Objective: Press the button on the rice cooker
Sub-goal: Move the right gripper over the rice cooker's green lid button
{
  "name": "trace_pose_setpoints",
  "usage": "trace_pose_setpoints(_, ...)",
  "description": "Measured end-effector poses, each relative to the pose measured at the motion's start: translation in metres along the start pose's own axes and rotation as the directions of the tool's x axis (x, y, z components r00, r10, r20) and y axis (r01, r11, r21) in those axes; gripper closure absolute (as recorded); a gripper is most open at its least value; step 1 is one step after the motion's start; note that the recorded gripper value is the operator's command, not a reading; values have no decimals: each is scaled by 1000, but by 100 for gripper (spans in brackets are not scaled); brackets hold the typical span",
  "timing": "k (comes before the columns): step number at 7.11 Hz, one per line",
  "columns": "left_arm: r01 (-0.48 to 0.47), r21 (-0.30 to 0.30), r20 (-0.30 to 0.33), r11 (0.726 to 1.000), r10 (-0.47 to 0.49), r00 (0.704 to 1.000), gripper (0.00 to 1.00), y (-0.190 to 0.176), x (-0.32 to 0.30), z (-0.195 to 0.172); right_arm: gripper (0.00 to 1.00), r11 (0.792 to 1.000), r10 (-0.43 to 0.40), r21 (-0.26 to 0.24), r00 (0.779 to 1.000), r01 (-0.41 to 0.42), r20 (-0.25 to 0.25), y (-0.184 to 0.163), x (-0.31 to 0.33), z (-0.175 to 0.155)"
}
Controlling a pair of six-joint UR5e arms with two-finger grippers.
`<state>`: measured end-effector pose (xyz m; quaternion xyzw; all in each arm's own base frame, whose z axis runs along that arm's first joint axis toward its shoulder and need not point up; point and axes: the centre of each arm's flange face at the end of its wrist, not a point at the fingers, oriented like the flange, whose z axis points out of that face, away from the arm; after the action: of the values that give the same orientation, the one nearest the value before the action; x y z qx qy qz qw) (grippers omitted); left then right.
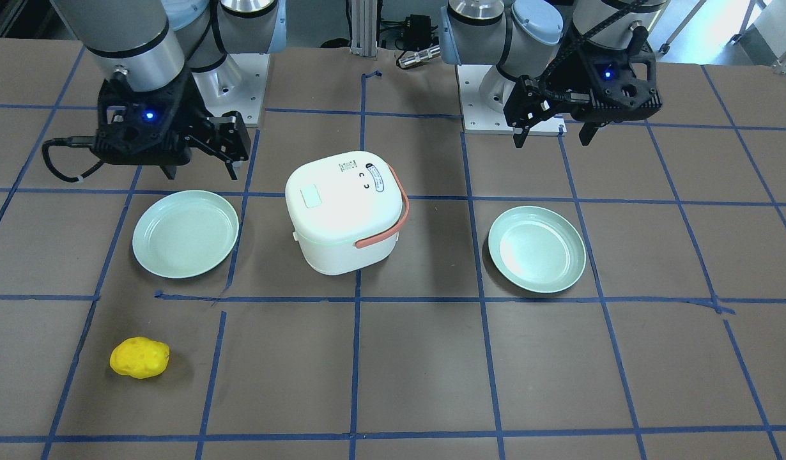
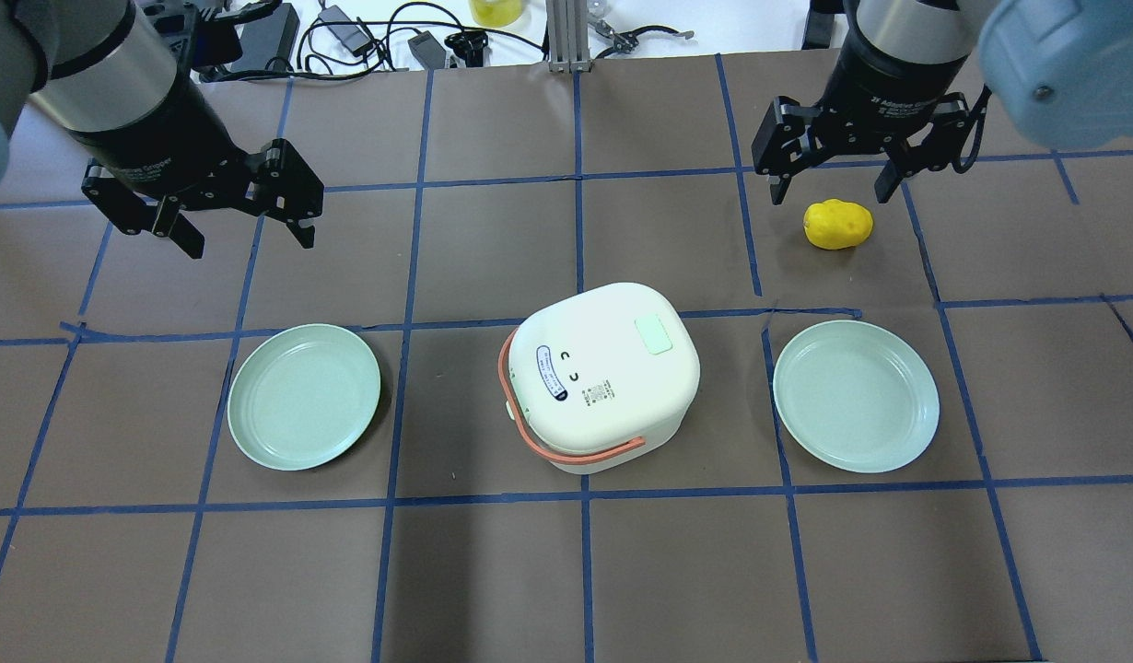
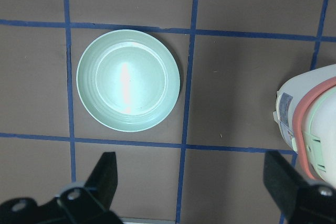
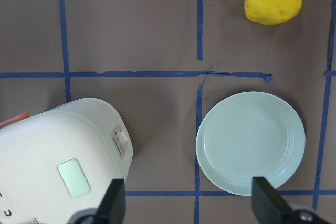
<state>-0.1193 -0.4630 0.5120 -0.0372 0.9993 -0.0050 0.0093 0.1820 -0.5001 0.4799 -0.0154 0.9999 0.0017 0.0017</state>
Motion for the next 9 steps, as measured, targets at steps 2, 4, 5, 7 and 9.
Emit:
trace_pose_setpoints(2, 0, 0, 0, 1000, 0, 1000, 0, 0, 0, 0, 85, 1000, -22, -1, 1000, 22, 14, 3, -32, 12)
trace_pose_setpoints(4, 0, 0, 0, 1000, 0, 1000, 0, 0, 0, 0, 93, 999, -12, -43, 997, 16, 81, 8, -48, 31)
trace_pose_setpoints(5, 0, 0, 0, 1000, 0, 1000, 0, 0, 0, 0, 97, 998, 0, -65, 995, 7, 104, 9, -53, 41)
trace_pose_setpoints(7, 0, 0, 0, 1000, 0, 1000, 0, 0, 0, 0, 97, 996, 11, -91, 990, 2, 141, 10, -58, 61)
trace_pose_setpoints(9, 0, 0, 0, 1000, 0, 1000, 0, 0, 0, 0, 100, 994, 16, -108, 987, 2, 163, 11, -60, 79)
